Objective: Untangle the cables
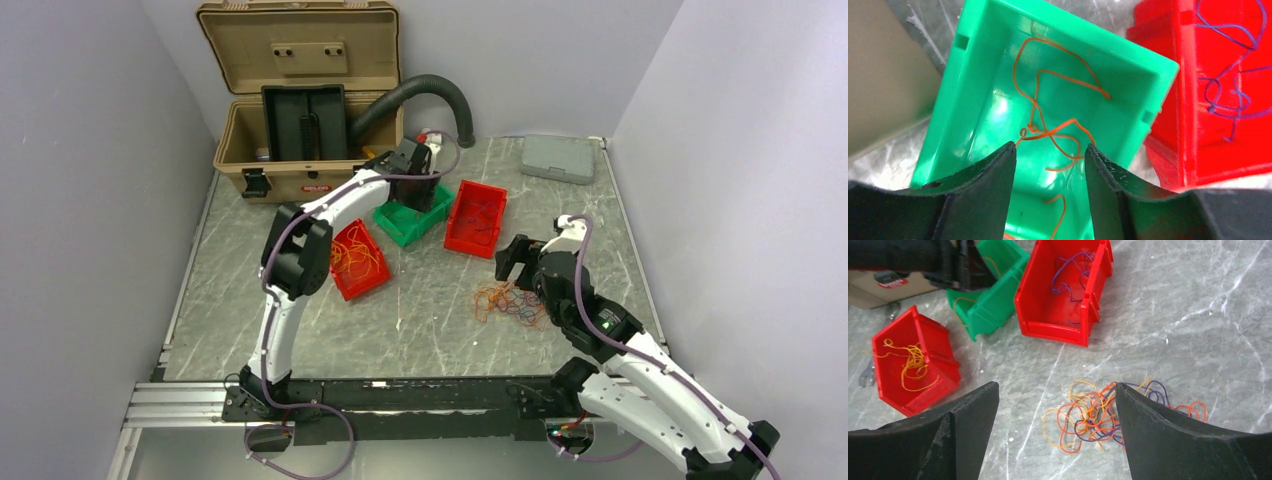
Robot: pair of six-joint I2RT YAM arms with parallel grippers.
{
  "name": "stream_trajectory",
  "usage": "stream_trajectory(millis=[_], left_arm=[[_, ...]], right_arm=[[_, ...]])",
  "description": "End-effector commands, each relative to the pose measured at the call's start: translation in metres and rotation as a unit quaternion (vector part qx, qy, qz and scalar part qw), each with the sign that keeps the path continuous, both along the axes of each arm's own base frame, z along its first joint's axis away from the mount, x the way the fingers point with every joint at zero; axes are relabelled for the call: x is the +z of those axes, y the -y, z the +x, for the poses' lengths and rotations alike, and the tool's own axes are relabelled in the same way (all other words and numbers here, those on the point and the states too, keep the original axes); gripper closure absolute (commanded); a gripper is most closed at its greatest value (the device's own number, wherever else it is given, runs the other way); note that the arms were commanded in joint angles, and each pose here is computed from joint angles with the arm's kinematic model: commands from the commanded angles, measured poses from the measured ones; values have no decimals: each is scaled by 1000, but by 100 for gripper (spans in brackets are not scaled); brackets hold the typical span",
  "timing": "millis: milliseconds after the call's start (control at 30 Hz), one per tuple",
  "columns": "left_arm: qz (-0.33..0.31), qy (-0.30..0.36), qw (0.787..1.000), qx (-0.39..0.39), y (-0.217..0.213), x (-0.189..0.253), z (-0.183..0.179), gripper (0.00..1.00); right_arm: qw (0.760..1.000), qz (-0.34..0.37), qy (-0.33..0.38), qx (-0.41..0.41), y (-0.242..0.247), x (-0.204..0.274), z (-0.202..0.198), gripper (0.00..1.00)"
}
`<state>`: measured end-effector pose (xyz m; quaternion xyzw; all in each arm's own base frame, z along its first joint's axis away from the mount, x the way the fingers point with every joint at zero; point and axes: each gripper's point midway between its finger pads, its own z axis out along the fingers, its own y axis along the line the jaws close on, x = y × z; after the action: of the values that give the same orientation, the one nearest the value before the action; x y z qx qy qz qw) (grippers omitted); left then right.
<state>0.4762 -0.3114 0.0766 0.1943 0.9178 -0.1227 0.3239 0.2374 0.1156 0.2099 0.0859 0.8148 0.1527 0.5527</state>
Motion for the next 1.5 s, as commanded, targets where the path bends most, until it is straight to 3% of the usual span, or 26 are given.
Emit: stream_trajectory(millis=[0,200,333,433,633,733,867,900,1067,1133,1233,1300,1367,1400,1467], left_arm=[[-34,67,997,-17,-6,96,-11,42],[-77,99,991,-50,-8,147,-59,27],[-102,111,987,-59,-15,167,-90,25],[-120,128,982,-68,-20,179,-122,24],[-169,133,973,-79,-36,163,-187,17],[-190,129,970,-83,-45,155,-211,11],[-209,130,965,-89,-54,148,-231,4],[-216,132,963,-93,-55,150,-235,4],[-229,127,958,-113,-51,144,-246,4],[-228,125,958,-119,-51,141,-248,4],[-231,118,957,-127,-47,138,-250,4],[-237,110,955,-137,-42,134,-252,4],[-243,99,954,-146,-36,130,-254,4],[-246,93,953,-150,-33,127,-255,4],[-248,86,952,-155,-28,123,-257,4]], right_arm=[[999,-9,-26,-24,6,-6,1,12],[986,-58,-144,-56,16,-64,-8,7],[973,-52,-211,-74,23,-100,-15,7],[963,-24,-253,-92,32,-122,-15,18],[956,12,-278,-96,34,-144,-14,28],[956,21,-288,-58,20,-154,-13,45],[953,37,-301,5,-6,-162,-14,94],[953,42,-300,22,-15,-161,-15,100],[954,57,-264,126,-83,-134,-20,100],[944,83,-251,196,-119,-116,-31,100],[937,102,-240,233,-138,-100,-35,100],[942,95,-233,221,-132,-95,-33,80],[951,79,-225,198,-120,-92,-31,43],[955,70,-222,183,-112,-91,-29,33],[964,51,-211,153,-96,-88,-27,25]])
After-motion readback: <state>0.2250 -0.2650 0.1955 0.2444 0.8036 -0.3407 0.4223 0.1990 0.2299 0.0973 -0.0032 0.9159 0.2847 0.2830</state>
